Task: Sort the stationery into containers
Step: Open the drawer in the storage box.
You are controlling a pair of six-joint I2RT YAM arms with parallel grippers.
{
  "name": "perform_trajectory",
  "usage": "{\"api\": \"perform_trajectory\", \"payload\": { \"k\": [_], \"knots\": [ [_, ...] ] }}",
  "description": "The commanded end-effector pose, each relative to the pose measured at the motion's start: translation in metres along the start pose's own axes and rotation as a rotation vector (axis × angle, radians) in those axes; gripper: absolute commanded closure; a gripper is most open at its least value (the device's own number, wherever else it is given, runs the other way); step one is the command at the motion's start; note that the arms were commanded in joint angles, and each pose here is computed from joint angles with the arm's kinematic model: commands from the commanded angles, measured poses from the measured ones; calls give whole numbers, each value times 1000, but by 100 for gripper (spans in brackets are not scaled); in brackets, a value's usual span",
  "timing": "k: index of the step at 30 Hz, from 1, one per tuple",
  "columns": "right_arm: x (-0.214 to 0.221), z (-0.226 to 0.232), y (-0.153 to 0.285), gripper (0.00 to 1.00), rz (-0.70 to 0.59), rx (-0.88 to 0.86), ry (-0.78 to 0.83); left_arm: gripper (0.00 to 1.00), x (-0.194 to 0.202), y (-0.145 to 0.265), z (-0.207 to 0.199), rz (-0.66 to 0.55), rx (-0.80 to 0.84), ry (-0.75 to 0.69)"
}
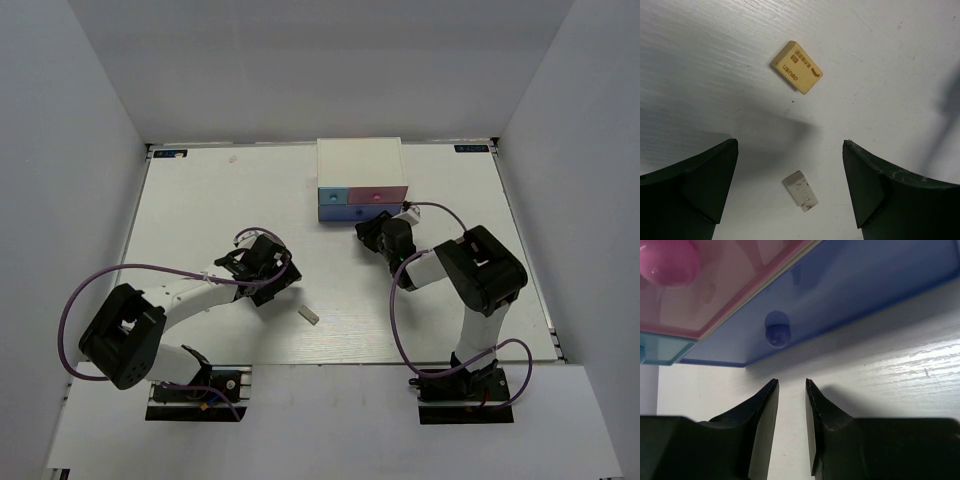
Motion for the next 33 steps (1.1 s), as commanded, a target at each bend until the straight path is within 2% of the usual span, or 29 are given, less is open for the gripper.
{"api": "perform_trajectory", "payload": {
  "k": [1, 13, 21, 28, 33],
  "knots": [
    [-15, 15, -11, 66, -91, -14, -35, 5, -3, 3, -11, 2, 32, 1],
    [-20, 22, -25, 58, -129, -26, -19, 5, -3, 2, -15, 11, 32, -9],
    [-25, 21, -35, 57, -171, -5, 18, 5, -2, -2, -13, 14, 14, -12],
    [-27, 15, -38, 58, -199, 32, 41, 5, -2, -3, -15, 14, 14, -21],
    [-26, 13, -38, 66, -200, 38, 53, 5, -3, -2, -18, 13, 23, -20]
  ]
}}
Point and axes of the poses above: each gripper's point midway between its finger pads, its own y axis back along the fingers, its own z axis along the line the jaws close on, x = y × z, the point moved 8 cm from there along y, back along the fingers, and after that the axes turned 14 degrees about y, right-handed, at the moved point
